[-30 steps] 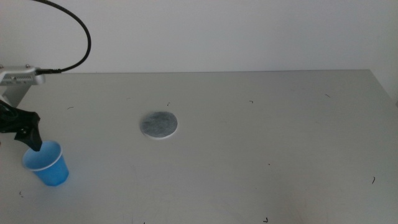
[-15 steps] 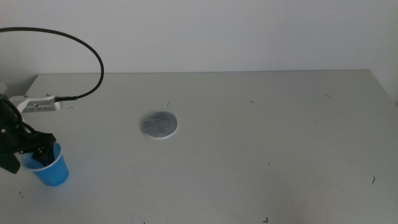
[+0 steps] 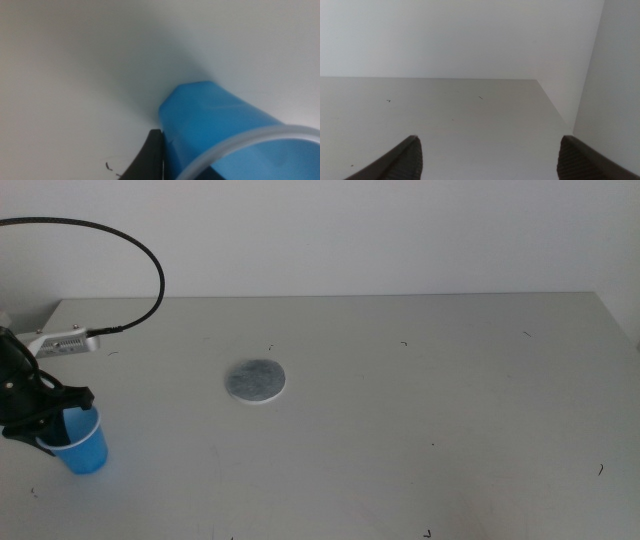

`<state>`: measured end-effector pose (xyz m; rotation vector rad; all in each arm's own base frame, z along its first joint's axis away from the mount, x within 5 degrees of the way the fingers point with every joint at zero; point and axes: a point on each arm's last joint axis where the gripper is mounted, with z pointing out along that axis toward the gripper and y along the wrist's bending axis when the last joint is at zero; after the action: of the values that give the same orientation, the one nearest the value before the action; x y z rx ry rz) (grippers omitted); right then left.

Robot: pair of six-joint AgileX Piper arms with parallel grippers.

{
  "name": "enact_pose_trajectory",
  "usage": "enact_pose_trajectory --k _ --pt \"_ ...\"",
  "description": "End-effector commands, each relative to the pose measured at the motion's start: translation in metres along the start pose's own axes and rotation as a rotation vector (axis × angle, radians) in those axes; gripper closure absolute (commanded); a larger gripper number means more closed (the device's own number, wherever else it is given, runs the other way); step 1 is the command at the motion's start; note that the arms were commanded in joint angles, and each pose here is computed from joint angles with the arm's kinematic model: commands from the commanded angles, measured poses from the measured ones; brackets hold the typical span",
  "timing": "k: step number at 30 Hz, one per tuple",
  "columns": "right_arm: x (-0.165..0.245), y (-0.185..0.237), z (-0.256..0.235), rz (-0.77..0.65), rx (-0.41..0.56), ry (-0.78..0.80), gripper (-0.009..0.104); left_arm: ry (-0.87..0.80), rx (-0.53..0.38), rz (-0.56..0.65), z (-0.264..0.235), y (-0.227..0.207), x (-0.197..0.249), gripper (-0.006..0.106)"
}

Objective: Place an empty cup on a cup mat.

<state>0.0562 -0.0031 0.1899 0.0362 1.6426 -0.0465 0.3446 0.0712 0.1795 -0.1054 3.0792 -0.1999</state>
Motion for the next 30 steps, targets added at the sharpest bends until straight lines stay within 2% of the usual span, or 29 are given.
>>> enact_pose_trajectory --k 1,7,14,30 --pt "-0.012 0.0 -0.003 -0.017 0.0 -0.108 0.001 -0.086 0.009 -0.021 -0.031 -0.011 -0.001 0.101" --pt "-0.012 0.0 -0.003 -0.017 0.0 -0.108 0.001 -0.163 0.003 -0.035 -0.059 -0.041 -0.01 0.101" --pt "-0.012 0.0 -0.003 -0.017 0.0 -0.108 0.001 -0.266 0.042 -0.06 -0.088 -0.09 -0.038 0.101" --pt "-0.012 0.0 -0.003 -0.017 0.0 -0.108 0.001 -0.206 0.093 0.112 -0.058 -0.193 -0.094 0.101"
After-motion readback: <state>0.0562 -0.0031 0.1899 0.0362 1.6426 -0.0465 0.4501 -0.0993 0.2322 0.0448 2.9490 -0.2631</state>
